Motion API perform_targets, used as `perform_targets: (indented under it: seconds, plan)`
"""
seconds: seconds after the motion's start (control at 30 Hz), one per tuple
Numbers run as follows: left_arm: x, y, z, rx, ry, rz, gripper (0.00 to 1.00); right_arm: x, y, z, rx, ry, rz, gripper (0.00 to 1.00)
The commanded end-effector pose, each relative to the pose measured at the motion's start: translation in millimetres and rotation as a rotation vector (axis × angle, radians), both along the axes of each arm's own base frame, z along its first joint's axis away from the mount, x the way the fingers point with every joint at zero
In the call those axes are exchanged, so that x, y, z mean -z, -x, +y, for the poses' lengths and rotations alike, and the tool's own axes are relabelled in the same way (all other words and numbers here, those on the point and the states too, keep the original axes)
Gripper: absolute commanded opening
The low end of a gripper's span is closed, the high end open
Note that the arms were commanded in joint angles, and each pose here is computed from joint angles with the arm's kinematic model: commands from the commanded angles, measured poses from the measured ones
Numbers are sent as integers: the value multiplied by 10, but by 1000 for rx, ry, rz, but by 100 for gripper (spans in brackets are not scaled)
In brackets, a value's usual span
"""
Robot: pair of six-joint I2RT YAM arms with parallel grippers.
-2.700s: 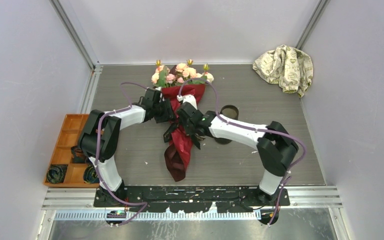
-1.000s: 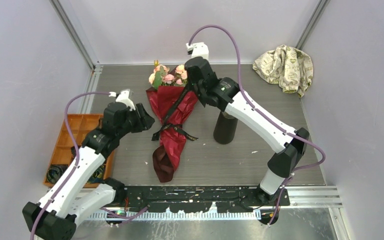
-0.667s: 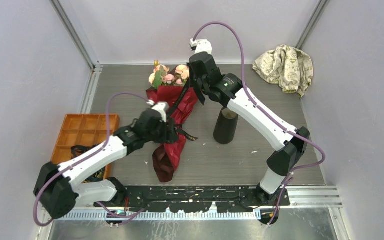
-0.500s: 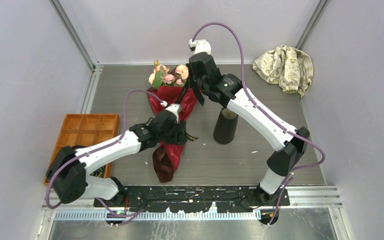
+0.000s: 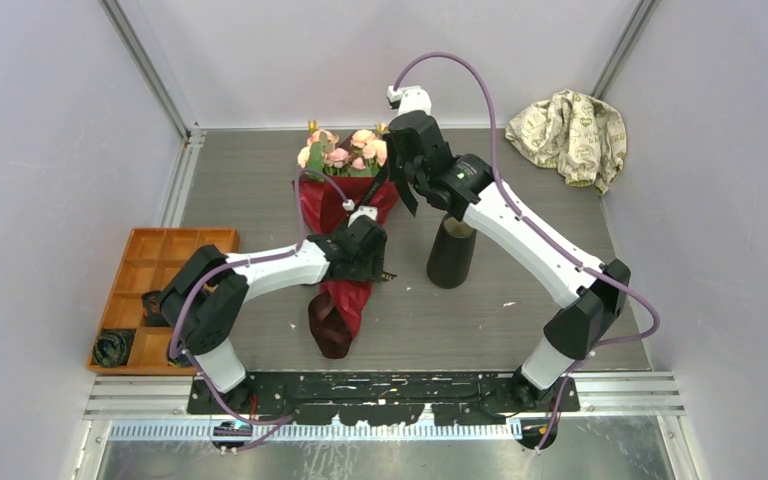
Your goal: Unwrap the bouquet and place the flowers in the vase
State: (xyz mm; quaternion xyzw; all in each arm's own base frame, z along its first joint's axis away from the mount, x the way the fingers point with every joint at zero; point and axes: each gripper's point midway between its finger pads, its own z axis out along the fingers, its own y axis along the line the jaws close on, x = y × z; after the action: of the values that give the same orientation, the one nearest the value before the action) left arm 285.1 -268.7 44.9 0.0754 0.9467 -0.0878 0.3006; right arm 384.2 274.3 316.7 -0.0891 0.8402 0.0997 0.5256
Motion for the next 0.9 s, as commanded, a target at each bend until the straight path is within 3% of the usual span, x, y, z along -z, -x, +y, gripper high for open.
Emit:
perform_targets:
  seconds: [0.0, 0.37, 0.57, 0.67, 0.77, 0.87]
  plan:
    - [-137, -260, -108, -41, 11, -83, 64, -389, 65, -95, -9, -72, -94, 4]
    - [-150, -446, 2, -113, -88, -130, 57, -229, 106, -7, -54, -94, -62, 4]
    - [-169, -448, 113, -187, -101, -143, 72, -156, 138, 61, -88, -109, -44, 5]
    - [-82, -487, 168, -203, -139, -120, 74, -137, 144, 79, -96, -116, -40, 5]
    - [27, -508, 154, -199, -149, -88, 68, -121, 156, 93, -102, -121, -34, 5]
    - [112, -474, 117, -189, -136, -62, 53, -107, 160, 80, -97, -119, -34, 6]
